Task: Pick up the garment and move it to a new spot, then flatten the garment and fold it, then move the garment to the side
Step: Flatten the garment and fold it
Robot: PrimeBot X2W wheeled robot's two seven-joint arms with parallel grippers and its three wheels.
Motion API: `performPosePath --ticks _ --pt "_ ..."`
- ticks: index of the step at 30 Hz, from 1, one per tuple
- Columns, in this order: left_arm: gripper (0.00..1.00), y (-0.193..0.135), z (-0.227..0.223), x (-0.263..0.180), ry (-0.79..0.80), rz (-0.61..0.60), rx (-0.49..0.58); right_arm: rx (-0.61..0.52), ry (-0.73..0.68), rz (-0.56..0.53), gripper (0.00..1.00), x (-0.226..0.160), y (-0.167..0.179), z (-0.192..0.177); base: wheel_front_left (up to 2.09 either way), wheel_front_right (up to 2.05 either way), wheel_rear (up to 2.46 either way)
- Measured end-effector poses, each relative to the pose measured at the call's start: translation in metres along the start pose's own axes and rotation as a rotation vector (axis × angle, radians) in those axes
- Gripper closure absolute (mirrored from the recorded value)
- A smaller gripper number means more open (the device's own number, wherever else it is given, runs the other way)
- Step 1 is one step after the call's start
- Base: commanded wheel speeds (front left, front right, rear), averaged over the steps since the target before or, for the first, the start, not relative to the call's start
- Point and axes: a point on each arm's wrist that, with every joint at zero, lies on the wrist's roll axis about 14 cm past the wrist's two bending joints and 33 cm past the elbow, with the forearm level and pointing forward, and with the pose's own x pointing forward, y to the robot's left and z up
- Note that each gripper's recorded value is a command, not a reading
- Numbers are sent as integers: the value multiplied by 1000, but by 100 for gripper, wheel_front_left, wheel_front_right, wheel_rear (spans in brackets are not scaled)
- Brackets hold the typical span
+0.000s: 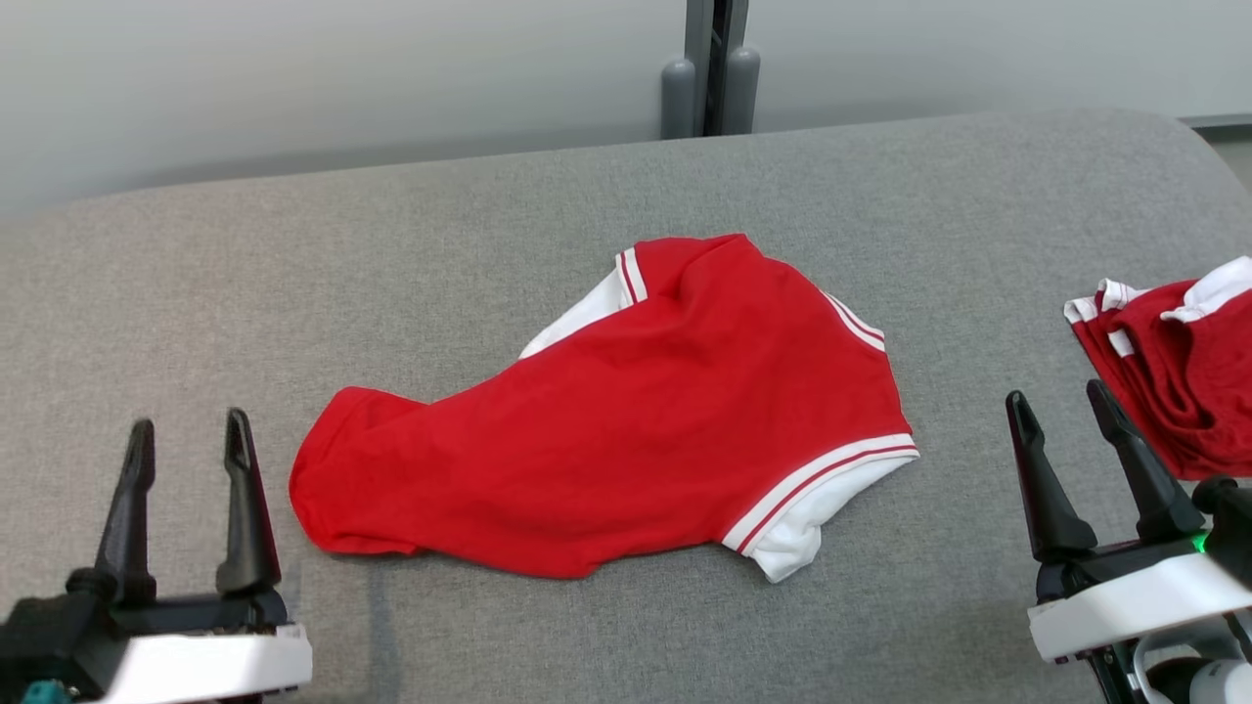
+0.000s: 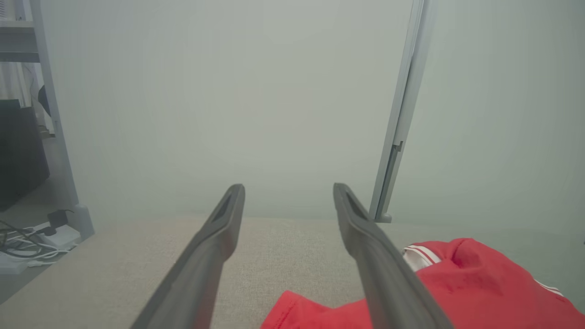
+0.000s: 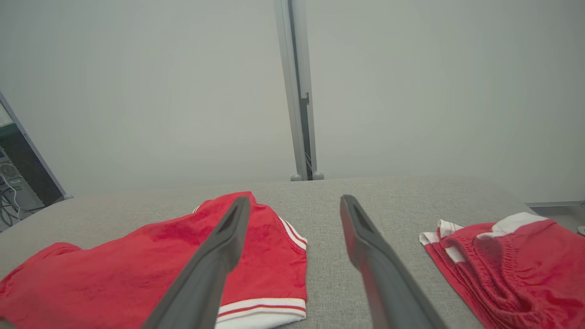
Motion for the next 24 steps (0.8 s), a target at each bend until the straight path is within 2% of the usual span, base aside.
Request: performPosePath --ticks 14,19,24 --pt "0 -1 -12 -20 77 -1 28 4 7 18 0 -2 7 1 0 0 0" --pt "0 -20 -60 -32 273 -53 -33 8 33 26 0 3 9 -7 0 0 0" --pt "0 -29 -120 -63 518 -61 -119 17 60 26 0 8 8 -18 0 0 0"
